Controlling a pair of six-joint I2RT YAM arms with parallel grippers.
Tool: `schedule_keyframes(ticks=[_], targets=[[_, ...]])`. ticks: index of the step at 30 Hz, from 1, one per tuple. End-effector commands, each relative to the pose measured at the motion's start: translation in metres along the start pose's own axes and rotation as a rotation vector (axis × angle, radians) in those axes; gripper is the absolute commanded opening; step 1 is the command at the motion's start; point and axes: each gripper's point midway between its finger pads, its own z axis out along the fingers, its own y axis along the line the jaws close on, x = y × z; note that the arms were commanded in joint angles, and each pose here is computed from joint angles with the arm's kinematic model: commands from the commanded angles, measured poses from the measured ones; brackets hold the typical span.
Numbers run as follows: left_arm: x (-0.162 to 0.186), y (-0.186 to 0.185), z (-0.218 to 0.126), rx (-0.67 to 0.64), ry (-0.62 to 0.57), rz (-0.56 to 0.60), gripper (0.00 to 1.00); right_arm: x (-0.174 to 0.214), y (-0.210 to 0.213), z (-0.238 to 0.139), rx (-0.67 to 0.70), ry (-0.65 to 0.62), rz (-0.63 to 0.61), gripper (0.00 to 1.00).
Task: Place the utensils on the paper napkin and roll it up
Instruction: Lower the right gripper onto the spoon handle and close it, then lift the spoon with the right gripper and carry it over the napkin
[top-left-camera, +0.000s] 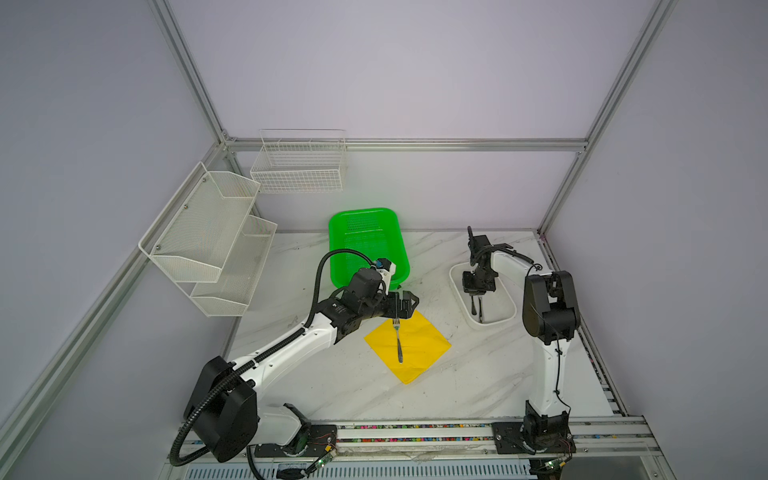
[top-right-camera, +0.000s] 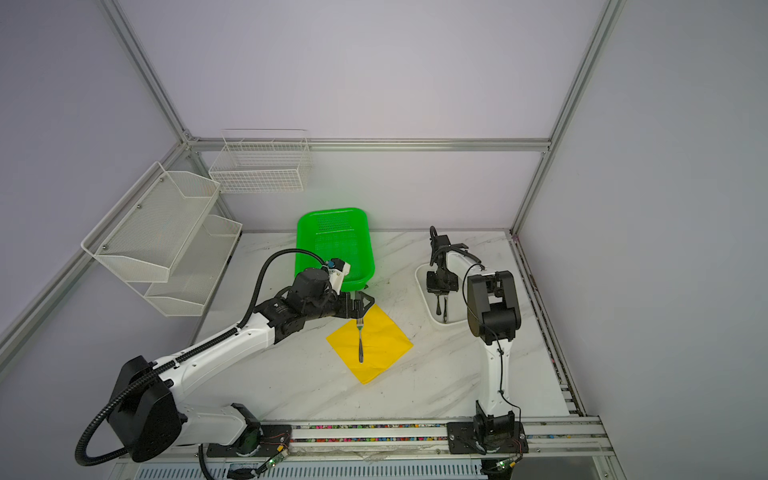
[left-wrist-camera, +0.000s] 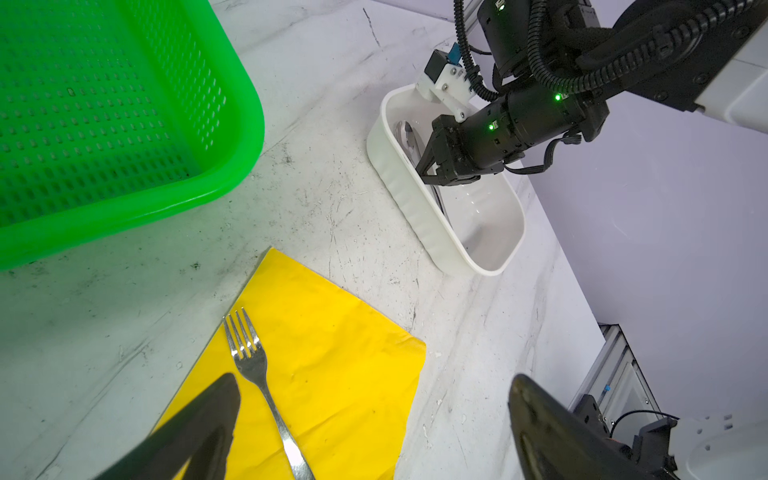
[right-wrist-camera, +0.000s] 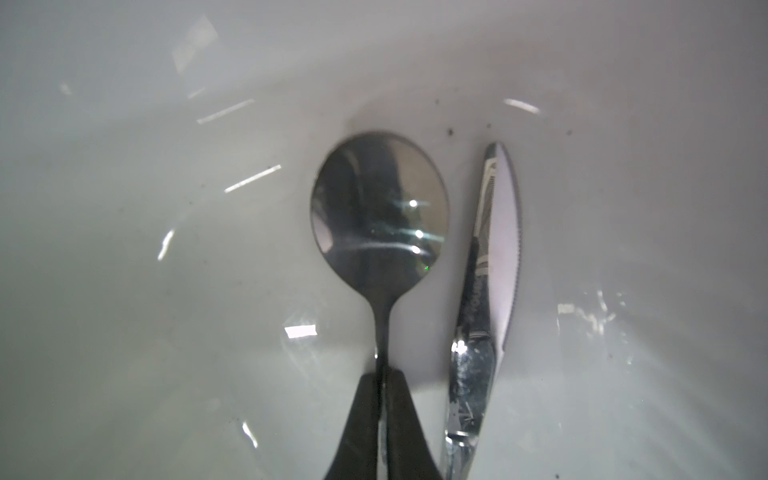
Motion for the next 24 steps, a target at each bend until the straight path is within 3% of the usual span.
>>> schedule_keyframes(ticks=[1,7,18,24], targets=[[0.001,0.006,-0.007,-0.012,-0.027,-0.005,0.99,0.024,-0.012,0.024,0.047,0.092,0.015,0.06],[-0.001,0.007,-0.009,-0.023,-0.037,-0.005,1.0,0.0,-0.002,-0.03,-0.009,-0.038,0.036,0.06],[0.003,0.011,-0.011,-0.023,-0.035,-0.015,1.0,0.001,0.008,-0.093,-0.096,-0.136,0.036,0.06],[0.007,0.019,-0.014,-0.055,-0.041,-0.039,1.0,0.016,0.039,-0.124,-0.201,-0.167,-0.011,0.06]])
